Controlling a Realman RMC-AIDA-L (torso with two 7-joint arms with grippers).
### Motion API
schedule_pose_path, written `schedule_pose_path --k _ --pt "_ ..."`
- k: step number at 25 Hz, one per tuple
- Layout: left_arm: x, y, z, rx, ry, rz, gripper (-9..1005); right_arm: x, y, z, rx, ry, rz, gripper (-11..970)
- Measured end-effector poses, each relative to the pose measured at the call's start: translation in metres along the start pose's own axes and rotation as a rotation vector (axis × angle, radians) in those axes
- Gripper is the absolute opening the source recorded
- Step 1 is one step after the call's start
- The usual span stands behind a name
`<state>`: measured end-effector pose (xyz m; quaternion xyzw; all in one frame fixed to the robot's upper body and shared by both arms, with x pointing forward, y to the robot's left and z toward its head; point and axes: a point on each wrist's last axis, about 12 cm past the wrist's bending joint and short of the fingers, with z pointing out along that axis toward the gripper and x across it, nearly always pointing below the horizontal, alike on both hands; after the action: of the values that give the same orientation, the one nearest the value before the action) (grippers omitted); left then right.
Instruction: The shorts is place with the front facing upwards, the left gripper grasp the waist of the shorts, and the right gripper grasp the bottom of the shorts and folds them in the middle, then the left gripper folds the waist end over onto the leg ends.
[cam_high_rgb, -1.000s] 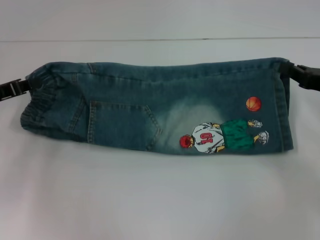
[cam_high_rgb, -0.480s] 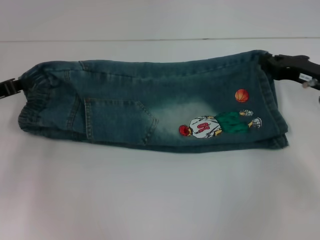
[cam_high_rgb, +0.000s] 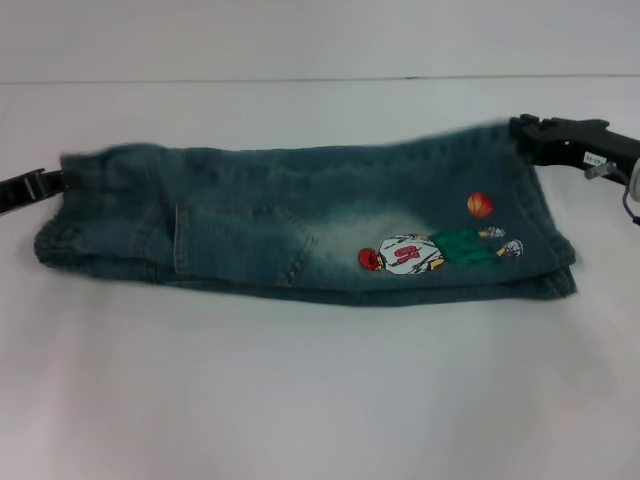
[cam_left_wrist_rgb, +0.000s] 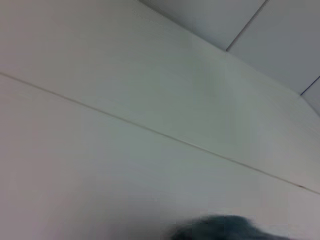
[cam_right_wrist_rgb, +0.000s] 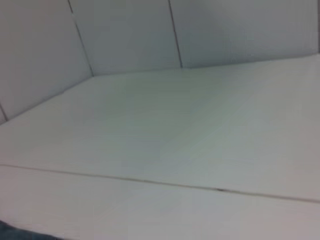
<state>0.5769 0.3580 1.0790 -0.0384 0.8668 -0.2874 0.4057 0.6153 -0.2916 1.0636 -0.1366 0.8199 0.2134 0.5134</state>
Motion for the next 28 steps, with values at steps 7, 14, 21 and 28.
schedule_pose_path --k 7,14,21,28 --pt "0.0 -0.004 0.009 -0.025 0.043 0.039 278 0.005 0.0 -0.001 0.007 0.006 0.011 192" --pt "-0.006 -0.005 0.01 -0.03 0.061 0.039 516 0.005 -0.002 -0.003 0.012 0.003 0.019 390" --pt "-0.008 -0.003 0.006 -0.025 0.068 0.029 756 0.003 -0.006 -0.007 0.006 0.005 0.029 699" --pt "-0.012 0.0 -0.002 -0.014 0.076 0.023 920 -0.009 -0.02 -0.028 -0.039 -0.026 0.093 945"
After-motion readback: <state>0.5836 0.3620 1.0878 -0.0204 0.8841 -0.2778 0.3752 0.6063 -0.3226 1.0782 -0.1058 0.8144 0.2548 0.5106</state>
